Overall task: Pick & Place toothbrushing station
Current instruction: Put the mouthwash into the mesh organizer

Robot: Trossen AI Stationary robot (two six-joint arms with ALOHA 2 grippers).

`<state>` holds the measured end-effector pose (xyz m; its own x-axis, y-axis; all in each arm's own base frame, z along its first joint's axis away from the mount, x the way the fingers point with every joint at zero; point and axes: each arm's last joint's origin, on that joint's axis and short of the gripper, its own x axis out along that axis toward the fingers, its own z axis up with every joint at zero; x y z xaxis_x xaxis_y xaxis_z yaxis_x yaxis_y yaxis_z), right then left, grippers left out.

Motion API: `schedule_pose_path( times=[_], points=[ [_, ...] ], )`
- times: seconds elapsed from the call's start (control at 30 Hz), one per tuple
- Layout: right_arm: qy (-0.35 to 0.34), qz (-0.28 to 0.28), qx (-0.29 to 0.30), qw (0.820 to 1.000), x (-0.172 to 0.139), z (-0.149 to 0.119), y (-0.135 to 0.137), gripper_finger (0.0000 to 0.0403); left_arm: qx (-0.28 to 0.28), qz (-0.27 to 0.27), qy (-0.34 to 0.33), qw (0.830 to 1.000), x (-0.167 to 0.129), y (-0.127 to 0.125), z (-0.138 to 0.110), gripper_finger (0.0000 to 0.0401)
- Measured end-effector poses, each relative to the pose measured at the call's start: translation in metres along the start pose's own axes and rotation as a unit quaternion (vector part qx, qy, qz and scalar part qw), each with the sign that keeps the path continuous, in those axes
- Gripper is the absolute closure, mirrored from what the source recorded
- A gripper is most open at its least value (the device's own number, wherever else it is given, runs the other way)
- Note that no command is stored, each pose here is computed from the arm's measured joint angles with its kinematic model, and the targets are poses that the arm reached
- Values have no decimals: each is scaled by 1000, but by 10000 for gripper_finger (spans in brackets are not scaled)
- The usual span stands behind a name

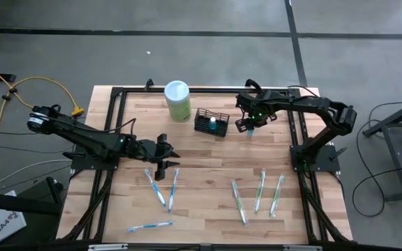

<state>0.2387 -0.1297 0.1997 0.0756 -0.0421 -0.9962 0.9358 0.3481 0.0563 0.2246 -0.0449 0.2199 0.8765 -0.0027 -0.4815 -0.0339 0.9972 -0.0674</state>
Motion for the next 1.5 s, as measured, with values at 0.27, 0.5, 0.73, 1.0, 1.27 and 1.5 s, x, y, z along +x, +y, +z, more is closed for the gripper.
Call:
schedule_pose_path(
  times=[0.27,0.5,0.73,1.0,1.27,1.5],
  points=[
    [0,0,-2,1000,0,0,0,287,0,0,0,1000,0,0,0,274],
    [-9,-12,-1,1000,0,0,-1,292,0,-6,1,1000,0,0,0,274],
    [-15,-21,7,1000,0,1,-2,277,0,-7,1,1000,0,0,0,274],
    [-14,-20,7,1000,0,1,-2,273,0,-8,1,1000,0,0,0,274],
    [-14,-21,4,1000,0,1,-2,273,0,-8,1,1000,0,0,0,274],
    [-15,-21,-4,1000,0,1,-1,273,0,-8,1,1000,0,0,0,274]
  ],
)
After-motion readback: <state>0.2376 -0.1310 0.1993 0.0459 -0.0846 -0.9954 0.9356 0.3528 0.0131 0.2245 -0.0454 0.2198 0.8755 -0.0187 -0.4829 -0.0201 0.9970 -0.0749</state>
